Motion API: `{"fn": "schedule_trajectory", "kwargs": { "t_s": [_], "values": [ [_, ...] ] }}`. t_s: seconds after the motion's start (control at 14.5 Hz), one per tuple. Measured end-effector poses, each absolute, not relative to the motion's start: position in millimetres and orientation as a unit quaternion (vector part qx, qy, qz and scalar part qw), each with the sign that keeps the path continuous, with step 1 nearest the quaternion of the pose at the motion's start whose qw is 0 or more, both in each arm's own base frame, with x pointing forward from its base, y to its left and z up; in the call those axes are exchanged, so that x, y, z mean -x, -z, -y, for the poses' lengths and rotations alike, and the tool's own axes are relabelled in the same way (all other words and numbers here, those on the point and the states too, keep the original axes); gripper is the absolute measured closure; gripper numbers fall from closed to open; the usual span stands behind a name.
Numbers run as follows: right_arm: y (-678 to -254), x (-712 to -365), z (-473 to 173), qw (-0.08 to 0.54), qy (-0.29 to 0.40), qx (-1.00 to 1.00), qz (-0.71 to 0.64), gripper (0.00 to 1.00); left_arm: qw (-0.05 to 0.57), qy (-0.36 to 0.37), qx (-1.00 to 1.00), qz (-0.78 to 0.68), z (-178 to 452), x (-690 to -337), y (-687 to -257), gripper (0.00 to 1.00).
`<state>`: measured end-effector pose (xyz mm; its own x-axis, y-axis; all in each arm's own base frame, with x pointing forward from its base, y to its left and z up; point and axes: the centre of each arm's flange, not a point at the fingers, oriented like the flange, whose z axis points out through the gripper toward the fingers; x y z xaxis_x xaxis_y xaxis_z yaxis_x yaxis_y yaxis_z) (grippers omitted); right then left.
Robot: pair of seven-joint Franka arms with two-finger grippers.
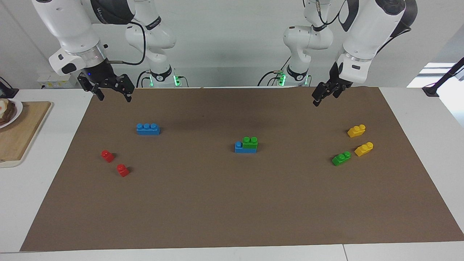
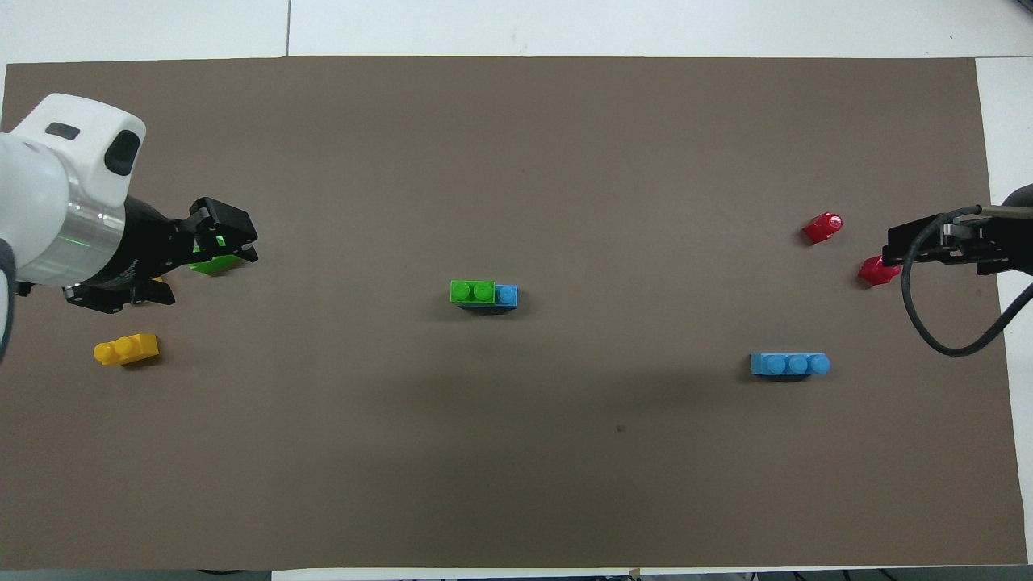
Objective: Remove green block with left arm and hold with right
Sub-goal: 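Move the left gripper toward the green block on the blue bar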
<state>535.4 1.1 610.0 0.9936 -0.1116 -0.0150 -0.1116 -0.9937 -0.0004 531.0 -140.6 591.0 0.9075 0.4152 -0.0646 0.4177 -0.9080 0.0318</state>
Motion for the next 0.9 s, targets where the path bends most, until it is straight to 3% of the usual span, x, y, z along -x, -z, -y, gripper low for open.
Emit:
{"fn": "schedule_trajectory", "kwargs": {
  "t_s": [0.9],
  "values": [
    [-609.0, -535.2, 5.4, 0.000, -0.009, 0.998, -0.062, 0.00, 0.023, 0.058, -0.880, -0.471, 237.6, -574.7, -512.8, 0.00]
  ]
}}
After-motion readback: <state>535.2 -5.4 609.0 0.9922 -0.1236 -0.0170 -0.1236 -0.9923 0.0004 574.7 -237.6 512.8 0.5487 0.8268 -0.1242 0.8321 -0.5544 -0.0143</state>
